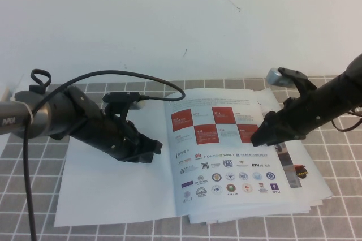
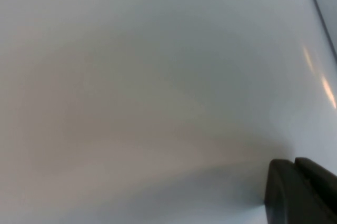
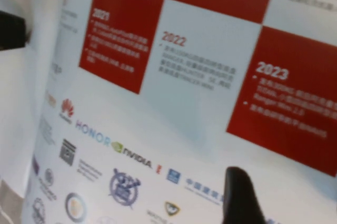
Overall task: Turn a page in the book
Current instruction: Open the closed book
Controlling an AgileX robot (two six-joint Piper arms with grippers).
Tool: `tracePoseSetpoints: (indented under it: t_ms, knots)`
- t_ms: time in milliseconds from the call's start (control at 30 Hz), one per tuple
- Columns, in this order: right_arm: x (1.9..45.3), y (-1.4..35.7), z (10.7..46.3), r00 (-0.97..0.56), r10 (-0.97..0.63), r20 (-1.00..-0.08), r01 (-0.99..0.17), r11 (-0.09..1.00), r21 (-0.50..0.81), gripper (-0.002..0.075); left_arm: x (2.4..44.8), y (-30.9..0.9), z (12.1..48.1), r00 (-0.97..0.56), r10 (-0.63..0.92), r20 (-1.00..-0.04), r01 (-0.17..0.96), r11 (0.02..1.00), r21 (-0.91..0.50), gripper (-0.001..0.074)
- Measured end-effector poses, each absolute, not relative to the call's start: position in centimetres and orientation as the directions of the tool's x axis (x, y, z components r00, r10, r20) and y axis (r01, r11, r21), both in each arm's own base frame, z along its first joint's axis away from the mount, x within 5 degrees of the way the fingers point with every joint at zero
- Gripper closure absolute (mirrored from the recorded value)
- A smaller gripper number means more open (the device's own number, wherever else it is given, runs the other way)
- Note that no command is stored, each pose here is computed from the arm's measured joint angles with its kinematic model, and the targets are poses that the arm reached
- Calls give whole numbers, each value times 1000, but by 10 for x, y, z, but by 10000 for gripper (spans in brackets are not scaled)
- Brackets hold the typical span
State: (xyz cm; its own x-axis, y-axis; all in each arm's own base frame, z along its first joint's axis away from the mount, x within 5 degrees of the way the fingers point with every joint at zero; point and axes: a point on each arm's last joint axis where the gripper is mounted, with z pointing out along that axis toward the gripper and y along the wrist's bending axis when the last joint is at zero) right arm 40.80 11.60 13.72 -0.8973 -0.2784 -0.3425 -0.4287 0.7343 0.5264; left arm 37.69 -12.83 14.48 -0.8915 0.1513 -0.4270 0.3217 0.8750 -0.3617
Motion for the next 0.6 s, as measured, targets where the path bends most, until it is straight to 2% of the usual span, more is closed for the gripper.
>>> tracePoseSetpoints:
  t_ms: [267,467,600]
  knots:
    - [417,119,159,-879,-325,-350,-472,706,529,352,379,-132,144,-888,127,-441,320,860,-398,738]
    - [416,108,169,-912,-365,-189,-411,789,458,352,379,-133,145,-884,125,-451,328,853,-406,738]
    - [413,107,162,-918,-375,-127,-389,796,463,352,379,-133,145,-884,117,-452,324,851,-413,738]
